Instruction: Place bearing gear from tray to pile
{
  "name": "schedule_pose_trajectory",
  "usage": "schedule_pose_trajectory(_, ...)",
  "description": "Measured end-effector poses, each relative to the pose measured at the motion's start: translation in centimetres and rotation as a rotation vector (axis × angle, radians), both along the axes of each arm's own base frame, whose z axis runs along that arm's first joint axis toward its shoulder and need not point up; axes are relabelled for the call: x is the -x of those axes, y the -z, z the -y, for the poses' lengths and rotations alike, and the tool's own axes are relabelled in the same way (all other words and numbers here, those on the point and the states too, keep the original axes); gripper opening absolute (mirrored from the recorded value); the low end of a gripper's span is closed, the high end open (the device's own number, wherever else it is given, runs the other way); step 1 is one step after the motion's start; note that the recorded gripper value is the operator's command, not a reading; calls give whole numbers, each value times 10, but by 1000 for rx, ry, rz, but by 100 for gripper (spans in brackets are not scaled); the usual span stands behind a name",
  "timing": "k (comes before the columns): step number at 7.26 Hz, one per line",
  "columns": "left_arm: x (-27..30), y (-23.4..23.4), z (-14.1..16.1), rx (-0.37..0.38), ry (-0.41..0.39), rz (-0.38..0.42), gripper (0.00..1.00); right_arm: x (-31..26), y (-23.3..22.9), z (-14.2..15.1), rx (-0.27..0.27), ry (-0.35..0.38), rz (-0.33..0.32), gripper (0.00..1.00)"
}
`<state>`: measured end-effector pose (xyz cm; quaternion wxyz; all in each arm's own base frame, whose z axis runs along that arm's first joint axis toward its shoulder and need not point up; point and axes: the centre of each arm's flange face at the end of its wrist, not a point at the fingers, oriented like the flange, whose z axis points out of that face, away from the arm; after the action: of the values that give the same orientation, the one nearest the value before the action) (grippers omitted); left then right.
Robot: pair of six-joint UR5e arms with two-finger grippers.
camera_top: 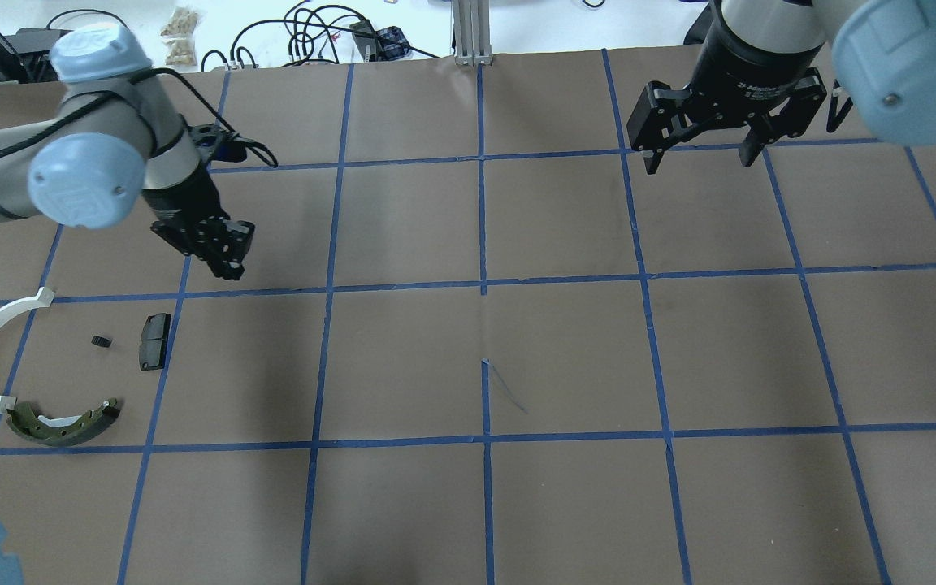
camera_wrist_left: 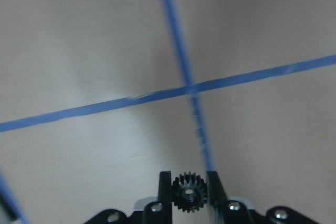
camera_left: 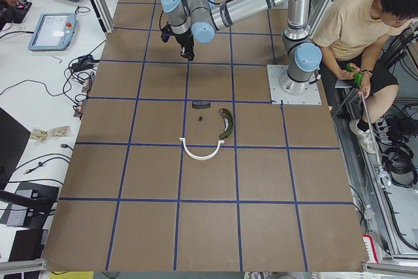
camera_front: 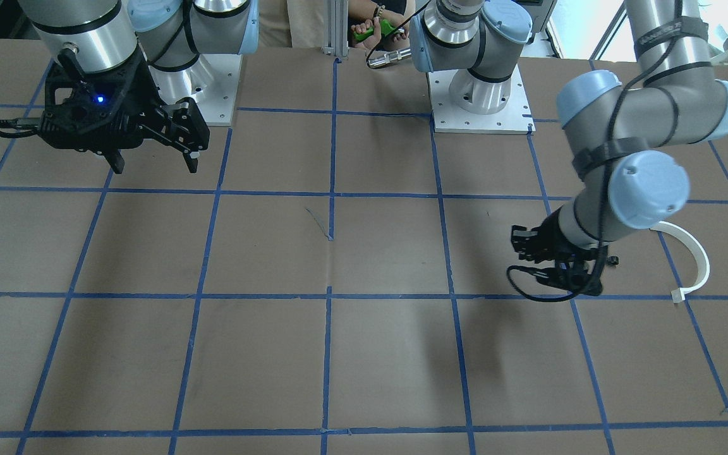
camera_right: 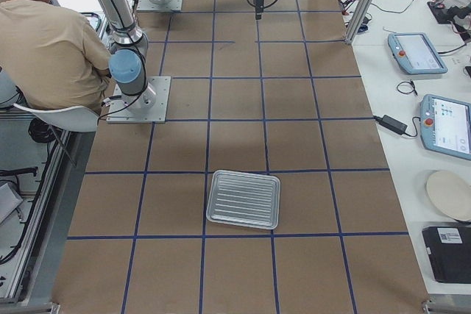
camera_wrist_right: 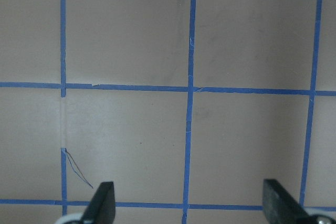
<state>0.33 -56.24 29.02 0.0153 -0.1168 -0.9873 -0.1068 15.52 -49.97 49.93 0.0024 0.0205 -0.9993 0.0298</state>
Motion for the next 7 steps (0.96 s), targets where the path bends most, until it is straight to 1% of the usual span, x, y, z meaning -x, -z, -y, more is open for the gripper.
schedule_pose_trajectory(2, -101, 6, -10, -18, 31, -8, 0, 0, 2, -1, -3, 0, 1, 100)
schedule_pose_trajectory(4, -179, 28, -31, -27, 8, -30, 0, 0, 3, -1, -6, 0, 1, 100)
schedule_pose_trajectory(5, -205, 44, -41, -7, 1, -23, 0, 0, 4, -1, -6, 0, 2, 100)
schedule_pose_trajectory(7, -223, 70, -51, 20, 8, -12, 0, 0, 4, -1, -7, 1, 2, 100)
